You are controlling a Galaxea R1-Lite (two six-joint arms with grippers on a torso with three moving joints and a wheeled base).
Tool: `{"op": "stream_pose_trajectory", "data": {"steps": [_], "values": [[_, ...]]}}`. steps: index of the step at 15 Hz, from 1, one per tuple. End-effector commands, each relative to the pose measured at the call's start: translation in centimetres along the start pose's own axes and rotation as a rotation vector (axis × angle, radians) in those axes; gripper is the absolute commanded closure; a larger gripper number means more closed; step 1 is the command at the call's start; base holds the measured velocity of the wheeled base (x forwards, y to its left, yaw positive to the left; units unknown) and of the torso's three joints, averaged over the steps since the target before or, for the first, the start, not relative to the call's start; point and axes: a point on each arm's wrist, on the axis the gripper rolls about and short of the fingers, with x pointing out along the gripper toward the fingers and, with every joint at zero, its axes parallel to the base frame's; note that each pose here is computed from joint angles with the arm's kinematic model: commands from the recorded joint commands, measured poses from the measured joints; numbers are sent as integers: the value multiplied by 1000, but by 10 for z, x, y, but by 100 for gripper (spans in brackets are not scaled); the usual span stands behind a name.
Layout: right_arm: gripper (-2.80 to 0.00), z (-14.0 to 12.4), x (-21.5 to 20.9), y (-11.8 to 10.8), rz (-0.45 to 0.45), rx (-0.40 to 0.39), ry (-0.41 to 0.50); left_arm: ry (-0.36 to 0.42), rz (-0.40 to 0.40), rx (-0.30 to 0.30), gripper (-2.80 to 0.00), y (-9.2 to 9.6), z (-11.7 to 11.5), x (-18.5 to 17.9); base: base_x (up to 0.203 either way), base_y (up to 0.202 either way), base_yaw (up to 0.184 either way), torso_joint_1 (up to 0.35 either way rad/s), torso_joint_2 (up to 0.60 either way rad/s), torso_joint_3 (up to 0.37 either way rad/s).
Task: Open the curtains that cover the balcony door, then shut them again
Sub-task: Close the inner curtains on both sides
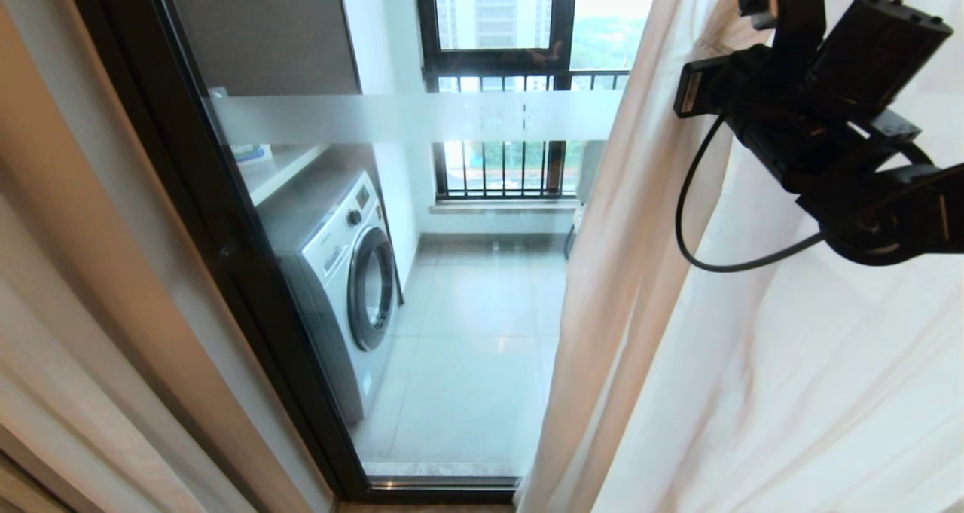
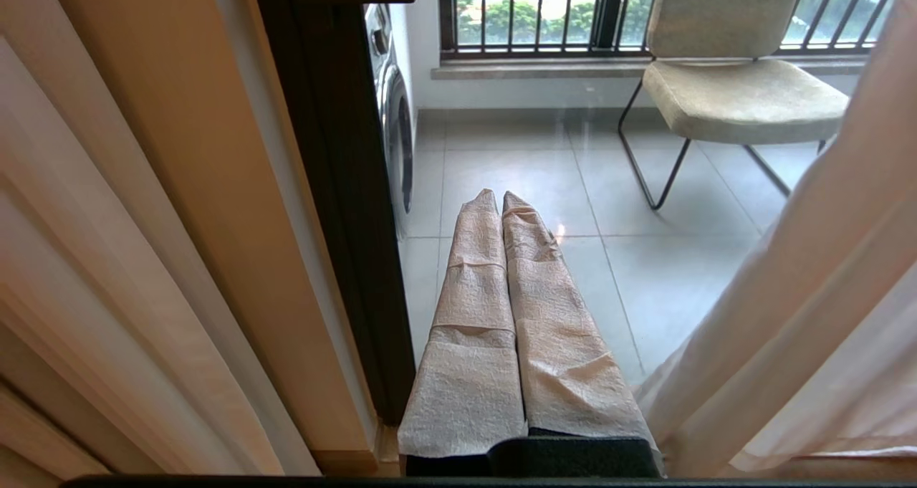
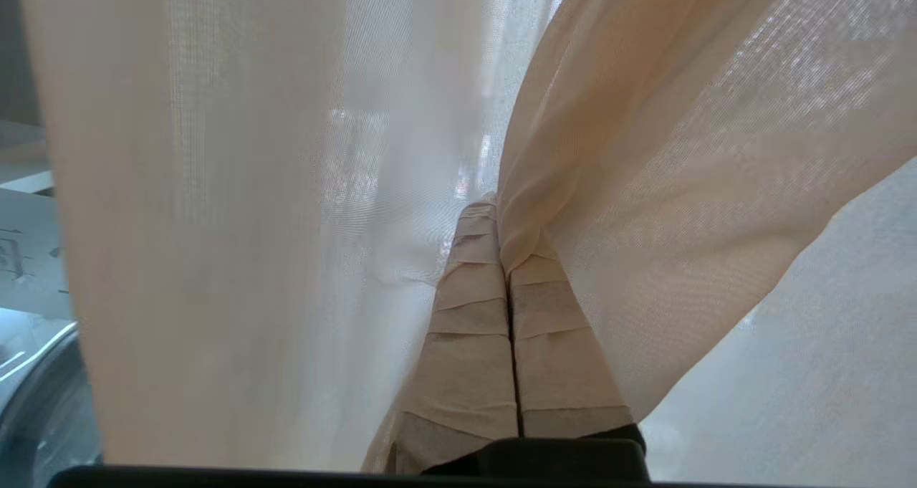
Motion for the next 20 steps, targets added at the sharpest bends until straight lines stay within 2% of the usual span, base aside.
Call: {"op": "stream_pose_trajectory", "data": {"steps": [1, 3, 4, 5, 9, 13, 18, 20], "values": [[0, 5, -4, -7, -16, -4, -7, -1, -1, 0, 0, 0, 0, 0, 0, 0, 0, 0, 0, 0], [0, 5, -4, -8, -17, -5, -7, -2, -1, 0, 0, 0, 0, 0, 0, 0, 0, 0, 0, 0], [-105, 5, -5, -8, -17, -5, -4, 0, -1, 0, 0, 0, 0, 0, 0, 0, 0, 0, 0, 0], [-280, 7, -6, -9, -16, -5, -6, -1, -1, 0, 0, 0, 0, 0, 0, 0, 0, 0, 0, 0], [-280, 12, -15, -13, -18, -3, -13, -2, -1, 0, 0, 0, 0, 0, 0, 0, 0, 0, 0, 0], [-280, 32, -35, -24, -23, -2, -28, 0, -1, 0, 0, 0, 0, 0, 0, 0, 0, 0, 0, 0], [-280, 52, -98, -46, -13, -34, 5, -1, -1, 0, 0, 0, 0, 0, 0, 0, 0, 0, 0, 0], [-280, 52, -131, -55, -9, -42, 26, 0, -1, 0, 0, 0, 0, 0, 0, 0, 0, 0, 0, 0]]}}
